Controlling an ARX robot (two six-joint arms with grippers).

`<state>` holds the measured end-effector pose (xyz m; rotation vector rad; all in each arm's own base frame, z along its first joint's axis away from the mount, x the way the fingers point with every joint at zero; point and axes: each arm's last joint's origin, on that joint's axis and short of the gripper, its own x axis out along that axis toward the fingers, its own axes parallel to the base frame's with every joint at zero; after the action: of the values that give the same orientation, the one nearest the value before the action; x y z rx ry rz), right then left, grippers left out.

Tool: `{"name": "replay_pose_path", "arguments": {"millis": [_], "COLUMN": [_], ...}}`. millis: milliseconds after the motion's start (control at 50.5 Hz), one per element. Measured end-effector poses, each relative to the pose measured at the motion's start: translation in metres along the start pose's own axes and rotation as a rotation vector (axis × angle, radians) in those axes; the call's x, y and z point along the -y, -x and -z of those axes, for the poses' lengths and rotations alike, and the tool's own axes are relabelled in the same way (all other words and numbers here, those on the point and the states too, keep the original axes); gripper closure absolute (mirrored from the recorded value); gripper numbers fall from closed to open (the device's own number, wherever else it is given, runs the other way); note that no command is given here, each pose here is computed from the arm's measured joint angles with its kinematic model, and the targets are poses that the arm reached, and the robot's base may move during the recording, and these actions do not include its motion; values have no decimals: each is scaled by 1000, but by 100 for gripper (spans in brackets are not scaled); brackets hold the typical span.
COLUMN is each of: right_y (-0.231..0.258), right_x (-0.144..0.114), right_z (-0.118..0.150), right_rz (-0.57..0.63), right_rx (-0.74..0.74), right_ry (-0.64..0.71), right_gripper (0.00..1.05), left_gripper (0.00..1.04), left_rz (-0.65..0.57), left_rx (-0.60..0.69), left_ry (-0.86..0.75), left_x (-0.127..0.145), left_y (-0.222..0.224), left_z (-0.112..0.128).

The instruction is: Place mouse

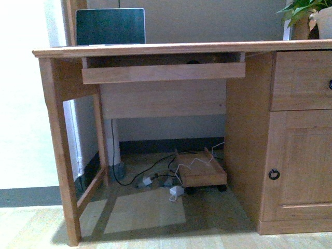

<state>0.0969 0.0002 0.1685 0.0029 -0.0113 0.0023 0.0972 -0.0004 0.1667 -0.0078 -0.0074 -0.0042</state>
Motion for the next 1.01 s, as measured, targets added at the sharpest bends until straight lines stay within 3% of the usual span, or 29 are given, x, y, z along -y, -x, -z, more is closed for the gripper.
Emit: {"name": "replay_pose_path", "arguments": {"millis": [1009], "right_y": [0], "right_x": [0], "right_z": [0], "right_rz": [0], "right_rx": [0], "right_ry": [0], "right_gripper": [7], "left_gripper": [8], "left_rz": [0], "left_rx": [0], "left_ry": [0], "left_x": [0], "left_y": [0], "left_z": [0]}}
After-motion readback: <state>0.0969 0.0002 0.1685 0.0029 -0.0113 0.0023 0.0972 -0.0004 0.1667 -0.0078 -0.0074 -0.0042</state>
